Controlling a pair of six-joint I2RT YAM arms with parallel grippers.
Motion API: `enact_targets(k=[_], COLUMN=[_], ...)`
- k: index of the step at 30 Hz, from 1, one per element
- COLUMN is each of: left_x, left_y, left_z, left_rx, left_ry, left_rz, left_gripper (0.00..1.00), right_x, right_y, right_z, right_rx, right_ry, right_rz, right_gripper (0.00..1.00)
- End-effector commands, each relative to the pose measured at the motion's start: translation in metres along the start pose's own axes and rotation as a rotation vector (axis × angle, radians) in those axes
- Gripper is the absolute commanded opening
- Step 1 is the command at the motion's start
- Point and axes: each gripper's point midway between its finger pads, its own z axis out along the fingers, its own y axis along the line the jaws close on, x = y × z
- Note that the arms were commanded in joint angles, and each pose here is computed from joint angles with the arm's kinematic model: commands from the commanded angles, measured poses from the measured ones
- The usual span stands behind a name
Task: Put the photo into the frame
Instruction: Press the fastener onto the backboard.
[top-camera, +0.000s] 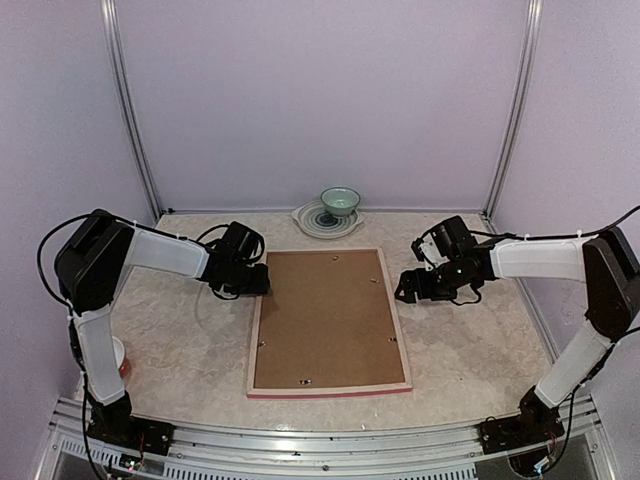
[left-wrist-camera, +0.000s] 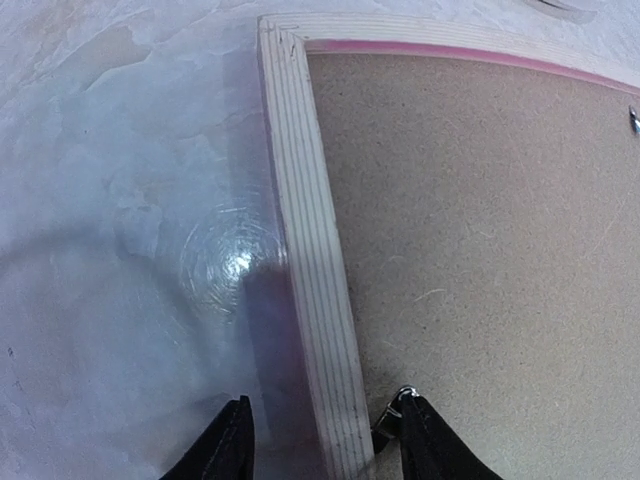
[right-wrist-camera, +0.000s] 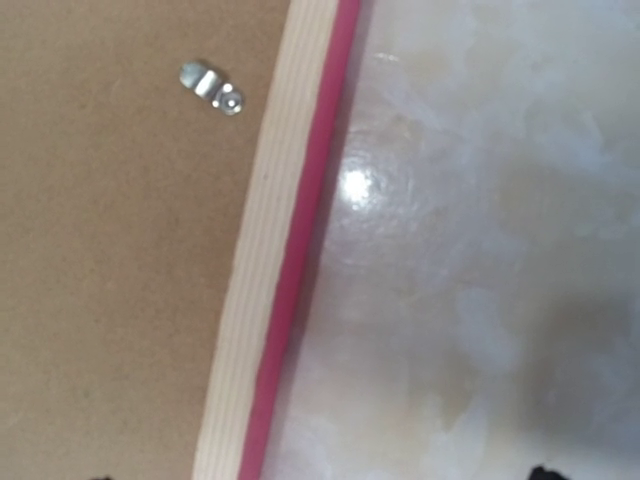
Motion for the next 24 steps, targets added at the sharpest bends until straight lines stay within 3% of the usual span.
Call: enact_targets(k=[1,24], left_x=[0.027,0.022], left_y=[0.019,0.024], left_z=[-0.002,0.005], left_rx=[-0.055,-0.096], left_ry=[0.081,0.067], left_rz=[0.009,0.016], left_gripper=[0.52,0.33], right_x=[-0.007,-0.006], right_y=[-0.001,0.0], right_z=[-0.009,-0.007], right_rx=[-0.012,-0.02], right_ry=[-0.036,-0.03], right_rz=[0.002,0.002], right_gripper=[0.89,0.89])
